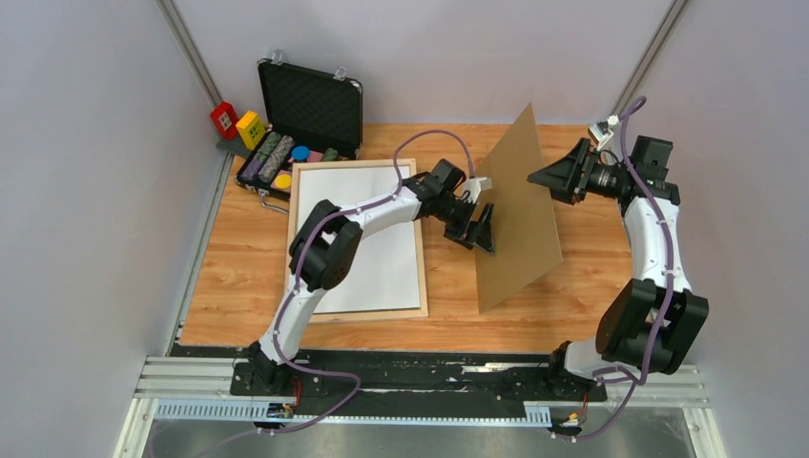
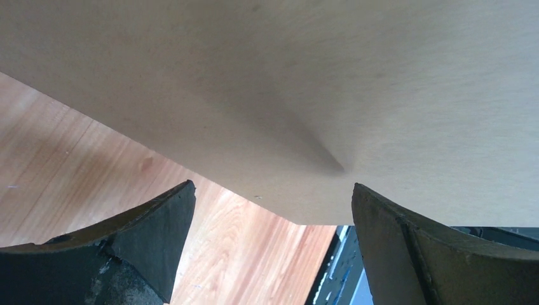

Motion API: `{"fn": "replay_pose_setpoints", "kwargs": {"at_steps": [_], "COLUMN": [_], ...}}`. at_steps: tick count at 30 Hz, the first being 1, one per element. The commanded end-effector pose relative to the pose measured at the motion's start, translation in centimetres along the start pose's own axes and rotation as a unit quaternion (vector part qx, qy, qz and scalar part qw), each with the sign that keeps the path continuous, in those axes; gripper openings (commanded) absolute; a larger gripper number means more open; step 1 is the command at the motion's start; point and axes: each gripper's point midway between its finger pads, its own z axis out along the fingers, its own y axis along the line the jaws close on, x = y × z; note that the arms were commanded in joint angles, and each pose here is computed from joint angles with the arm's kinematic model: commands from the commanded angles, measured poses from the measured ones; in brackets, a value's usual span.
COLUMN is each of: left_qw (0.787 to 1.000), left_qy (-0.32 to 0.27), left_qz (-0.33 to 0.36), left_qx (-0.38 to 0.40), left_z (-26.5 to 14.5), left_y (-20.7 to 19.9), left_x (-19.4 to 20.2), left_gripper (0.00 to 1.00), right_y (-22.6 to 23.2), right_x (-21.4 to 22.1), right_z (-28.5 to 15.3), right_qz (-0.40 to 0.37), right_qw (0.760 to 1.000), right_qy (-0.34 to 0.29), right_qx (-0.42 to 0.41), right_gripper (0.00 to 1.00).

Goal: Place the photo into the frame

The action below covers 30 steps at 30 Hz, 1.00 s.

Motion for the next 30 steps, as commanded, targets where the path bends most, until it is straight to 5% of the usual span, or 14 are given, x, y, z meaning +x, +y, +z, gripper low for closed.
{"fn": "replay_pose_setpoints", "kwargs": {"at_steps": [1,30], "left_qw": [0.997,0.994], "left_qy": [-0.063,-0.107], "left_qz": [0.034,0.022], "left_qx": [0.02,0.022], "left_z": [-4.9,-10.1], "left_y": [-4.8,-7.7], "left_x": [-4.7,-8.3], "left_gripper": [1.0,1.0], "right_y": [2.7,1.7], "right_x": [-0.8,-2.1], "right_z": [-0.2,0.6], "right_qz": [-0.042,-0.048], "right_qw": [0.999,0.998], "right_qy": [-0.008,-0.018], "right_qx": [-0.003,0.032], "right_gripper": [0.88,0.89]}}
